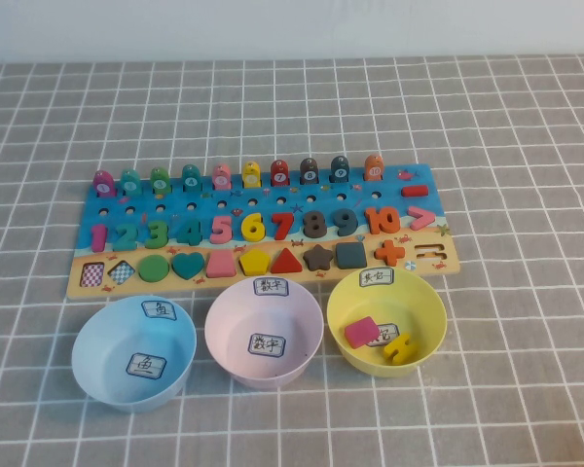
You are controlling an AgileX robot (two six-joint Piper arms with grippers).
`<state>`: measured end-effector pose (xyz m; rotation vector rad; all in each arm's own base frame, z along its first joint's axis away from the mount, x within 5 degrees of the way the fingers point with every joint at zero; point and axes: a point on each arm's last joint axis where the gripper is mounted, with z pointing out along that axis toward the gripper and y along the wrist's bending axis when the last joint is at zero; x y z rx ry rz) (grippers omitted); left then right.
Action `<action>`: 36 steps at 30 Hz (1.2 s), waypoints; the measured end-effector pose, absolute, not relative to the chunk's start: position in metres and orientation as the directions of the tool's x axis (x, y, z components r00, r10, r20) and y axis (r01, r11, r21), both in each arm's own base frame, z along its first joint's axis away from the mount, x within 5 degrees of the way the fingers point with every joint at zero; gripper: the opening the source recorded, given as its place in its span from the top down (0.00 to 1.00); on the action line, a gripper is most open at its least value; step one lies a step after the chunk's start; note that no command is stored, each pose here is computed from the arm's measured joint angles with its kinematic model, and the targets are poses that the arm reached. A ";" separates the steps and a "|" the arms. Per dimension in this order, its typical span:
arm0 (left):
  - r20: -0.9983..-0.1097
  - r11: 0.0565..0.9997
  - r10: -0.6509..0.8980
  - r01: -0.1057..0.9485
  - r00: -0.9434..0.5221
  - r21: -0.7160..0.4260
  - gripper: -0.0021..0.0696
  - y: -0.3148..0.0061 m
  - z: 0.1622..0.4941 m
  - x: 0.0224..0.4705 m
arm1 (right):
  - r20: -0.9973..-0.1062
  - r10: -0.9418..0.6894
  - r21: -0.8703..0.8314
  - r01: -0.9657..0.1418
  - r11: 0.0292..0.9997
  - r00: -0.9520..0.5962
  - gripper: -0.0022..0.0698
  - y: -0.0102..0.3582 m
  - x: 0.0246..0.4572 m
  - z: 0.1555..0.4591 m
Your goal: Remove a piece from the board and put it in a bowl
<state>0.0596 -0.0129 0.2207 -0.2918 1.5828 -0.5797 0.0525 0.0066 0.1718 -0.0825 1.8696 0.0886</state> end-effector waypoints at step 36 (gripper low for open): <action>-0.416 0.975 0.125 0.189 -0.901 -0.116 0.98 -0.057 0.284 0.319 | -0.955 -0.012 0.019 -0.102 0.995 -0.296 0.99 0.007 0.053 0.172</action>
